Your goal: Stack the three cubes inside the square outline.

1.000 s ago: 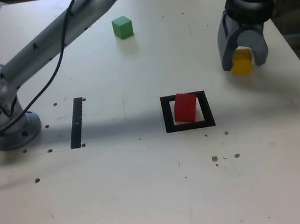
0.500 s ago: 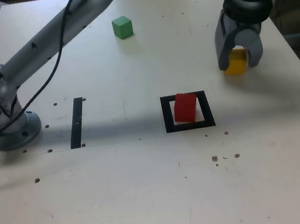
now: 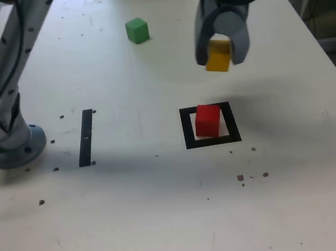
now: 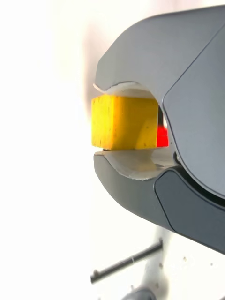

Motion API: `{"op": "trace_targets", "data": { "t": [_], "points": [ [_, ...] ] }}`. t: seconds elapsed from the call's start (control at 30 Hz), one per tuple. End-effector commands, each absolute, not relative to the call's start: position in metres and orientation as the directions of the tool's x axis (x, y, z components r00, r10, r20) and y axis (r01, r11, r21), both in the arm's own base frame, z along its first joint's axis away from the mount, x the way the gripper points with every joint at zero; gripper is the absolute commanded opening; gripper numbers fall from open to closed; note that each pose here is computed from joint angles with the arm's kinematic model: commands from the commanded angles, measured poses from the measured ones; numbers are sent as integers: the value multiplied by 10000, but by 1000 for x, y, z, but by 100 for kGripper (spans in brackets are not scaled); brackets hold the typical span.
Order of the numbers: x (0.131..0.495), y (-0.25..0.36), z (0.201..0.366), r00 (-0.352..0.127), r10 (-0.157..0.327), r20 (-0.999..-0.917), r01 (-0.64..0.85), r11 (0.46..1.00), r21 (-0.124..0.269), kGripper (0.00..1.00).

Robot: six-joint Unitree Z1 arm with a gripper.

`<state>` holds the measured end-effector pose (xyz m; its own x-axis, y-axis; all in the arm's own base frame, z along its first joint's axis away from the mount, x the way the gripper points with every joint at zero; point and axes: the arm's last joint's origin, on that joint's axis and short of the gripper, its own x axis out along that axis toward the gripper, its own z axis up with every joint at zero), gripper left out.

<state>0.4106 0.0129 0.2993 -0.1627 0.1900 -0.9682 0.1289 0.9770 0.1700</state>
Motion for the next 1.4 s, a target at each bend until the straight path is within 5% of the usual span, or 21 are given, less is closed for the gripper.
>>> {"op": "trace_targets", "data": {
  "t": [0.0,0.1,0.4,0.67,1.1,1.37],
  "points": [
    [374,5,322,-1520,2008,-9678,1222,9754,1832,0],
    [346,-10,318,-1442,2093,-9672,1083,9748,1948,0],
    [307,-28,302,-648,1647,-9842,753,9843,1598,0],
    [297,-21,286,-1294,1267,-9835,595,9910,1198,0],
    [313,-51,299,-398,755,-9964,1202,9903,702,0],
    [338,-68,289,-414,868,-9954,1465,9860,799,0]
  ]
}}
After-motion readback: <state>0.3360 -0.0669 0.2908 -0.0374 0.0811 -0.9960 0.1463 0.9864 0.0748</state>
